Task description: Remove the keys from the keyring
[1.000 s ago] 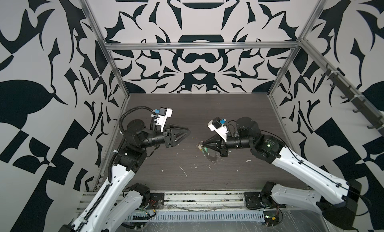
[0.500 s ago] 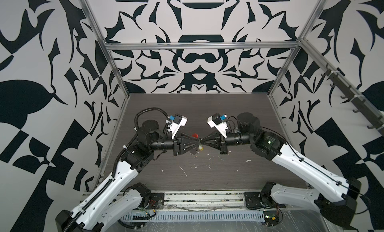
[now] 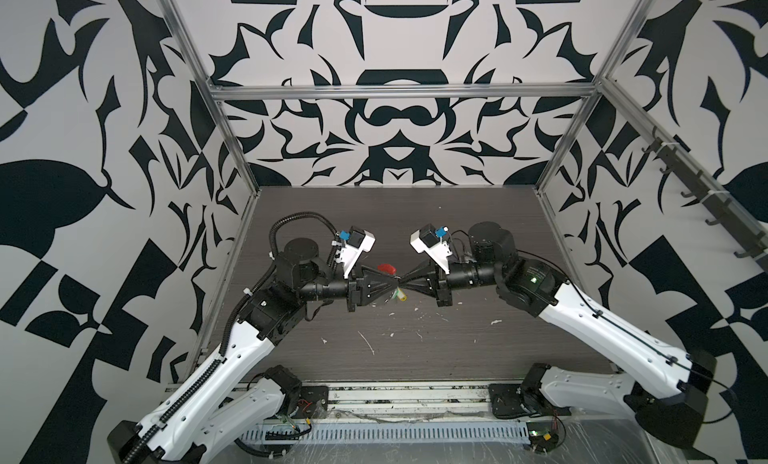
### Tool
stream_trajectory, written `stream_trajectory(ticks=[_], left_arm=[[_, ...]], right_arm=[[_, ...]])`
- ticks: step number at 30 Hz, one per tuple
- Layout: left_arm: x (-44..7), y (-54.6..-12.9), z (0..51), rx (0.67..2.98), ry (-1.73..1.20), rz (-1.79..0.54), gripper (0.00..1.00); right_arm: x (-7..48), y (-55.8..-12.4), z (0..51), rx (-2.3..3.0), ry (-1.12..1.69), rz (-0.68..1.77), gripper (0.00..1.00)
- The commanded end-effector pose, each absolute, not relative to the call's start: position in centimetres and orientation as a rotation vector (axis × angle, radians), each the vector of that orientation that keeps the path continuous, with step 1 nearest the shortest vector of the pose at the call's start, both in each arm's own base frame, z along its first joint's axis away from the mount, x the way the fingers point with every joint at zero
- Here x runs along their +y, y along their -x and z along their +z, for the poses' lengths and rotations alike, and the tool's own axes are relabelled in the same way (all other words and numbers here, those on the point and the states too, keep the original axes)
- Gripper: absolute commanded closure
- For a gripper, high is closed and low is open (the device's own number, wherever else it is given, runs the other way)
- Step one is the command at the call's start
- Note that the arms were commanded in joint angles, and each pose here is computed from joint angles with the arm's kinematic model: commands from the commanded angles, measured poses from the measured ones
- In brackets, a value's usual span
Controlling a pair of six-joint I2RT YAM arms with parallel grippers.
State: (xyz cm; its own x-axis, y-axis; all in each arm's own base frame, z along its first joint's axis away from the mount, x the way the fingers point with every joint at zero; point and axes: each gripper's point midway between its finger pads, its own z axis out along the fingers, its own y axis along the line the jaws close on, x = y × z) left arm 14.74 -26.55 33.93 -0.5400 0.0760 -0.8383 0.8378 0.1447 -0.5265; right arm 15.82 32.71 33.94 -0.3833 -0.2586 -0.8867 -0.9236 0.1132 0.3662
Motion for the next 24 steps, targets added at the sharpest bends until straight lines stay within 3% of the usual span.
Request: stream_trajectory(ticks=[1, 6, 11, 12, 17, 24], left_arm=[[-26.3, -14.2, 35.2, 1.715, -0.917, -1.434, 0.83], [-26.5, -14.3, 35.2, 1.716, -0.916, -1.422, 1.00], [-26.2, -14.8, 35.9, 1.660, -0.869, -1.361, 1.00], [-26.1, -14.9, 36.1, 1.642, -0.851, -1.348, 1.00], [-25.0, -15.5, 37.7, 1.507, -0.738, -1.311, 1.00], [-24.3, -15.9, 39.7, 1.359, -0.645, -1.332, 1.00]], right_arm=[[32.7, -15.7, 36.4, 1.675, 1.159, 1.303, 1.00], [32.7, -15.9, 36.5, 1.680, 1.151, 1.294, 1.00], [32.7, -16.1, 37.1, 1.659, 1.118, 1.302, 1.00], [32.6, -16.2, 37.3, 1.650, 1.099, 1.299, 0.98], [31.3, -16.7, 39.8, 1.512, 0.957, 1.268, 0.61], [30.0, -17.0, 42.0, 1.365, 0.785, 1.311, 0.50]])
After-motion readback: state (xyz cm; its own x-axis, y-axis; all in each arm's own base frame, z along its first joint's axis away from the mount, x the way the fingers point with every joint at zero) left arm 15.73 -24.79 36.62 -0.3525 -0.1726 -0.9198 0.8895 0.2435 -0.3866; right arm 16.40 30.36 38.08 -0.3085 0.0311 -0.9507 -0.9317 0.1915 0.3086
